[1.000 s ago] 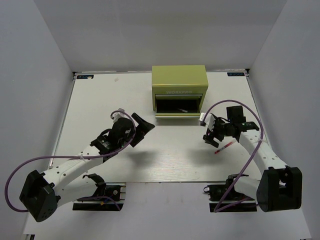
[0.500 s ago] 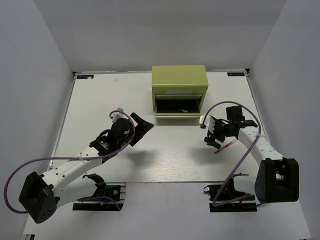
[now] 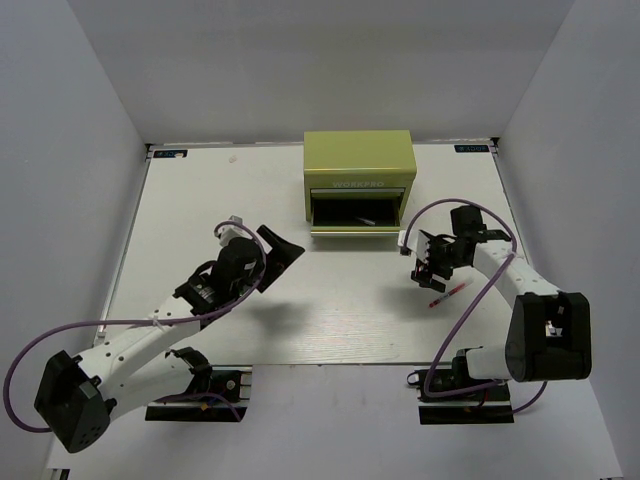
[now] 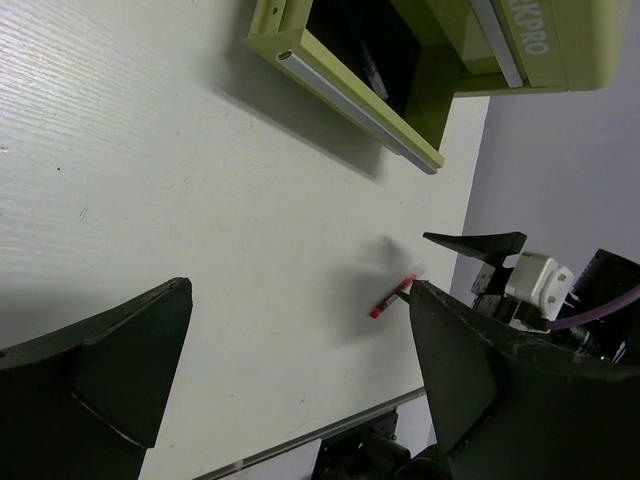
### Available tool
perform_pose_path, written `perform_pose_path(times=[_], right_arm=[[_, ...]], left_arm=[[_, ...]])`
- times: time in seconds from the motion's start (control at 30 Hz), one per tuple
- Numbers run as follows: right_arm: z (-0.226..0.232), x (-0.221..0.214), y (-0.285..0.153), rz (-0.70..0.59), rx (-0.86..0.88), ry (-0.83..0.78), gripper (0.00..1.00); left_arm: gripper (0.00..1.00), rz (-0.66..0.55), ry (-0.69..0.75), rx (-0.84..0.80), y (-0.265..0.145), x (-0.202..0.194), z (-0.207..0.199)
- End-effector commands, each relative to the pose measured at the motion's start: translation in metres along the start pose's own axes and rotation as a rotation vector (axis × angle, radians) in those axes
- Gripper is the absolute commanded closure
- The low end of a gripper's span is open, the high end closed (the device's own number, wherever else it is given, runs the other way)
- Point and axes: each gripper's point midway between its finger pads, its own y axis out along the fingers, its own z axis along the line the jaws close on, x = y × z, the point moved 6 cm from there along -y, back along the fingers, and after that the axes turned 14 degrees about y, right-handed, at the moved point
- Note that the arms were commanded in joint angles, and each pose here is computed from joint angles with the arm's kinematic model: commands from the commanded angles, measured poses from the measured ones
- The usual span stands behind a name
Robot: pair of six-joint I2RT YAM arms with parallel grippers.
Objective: Sort the stationery into containers
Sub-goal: Pick up the pen from the center of the board.
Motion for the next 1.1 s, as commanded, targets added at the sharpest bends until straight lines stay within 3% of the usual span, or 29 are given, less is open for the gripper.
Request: perform_pose_path(times=[0.0, 0.13, 0.4, 1.07], right_arm=[[-0.009, -0.001, -0.014, 0.047, -0.018, -0.091, 0.19], [-0.01, -0.009, -0.031, 0.065, -0.037, -0.219, 0.19], [-0.013, -0.03, -0.049, 0.154, 0.049, -0.284, 0.25], [-0.023, -0.064, -0.02, 0.232, 0.19, -0.347, 0.3]], left_arm=[[0.0, -0.023, 0.011, 0.001, -0.008, 0.004, 0.003], [0.0, -0.037, 0.009, -0.003, -0.011, 0.001, 0.01], [0.0, -0.043, -0.003, -0.013, -0.014, -0.001, 0.015], [0.0, -0.048, -0.014, -0.02, -0.015, -0.004, 0.019]])
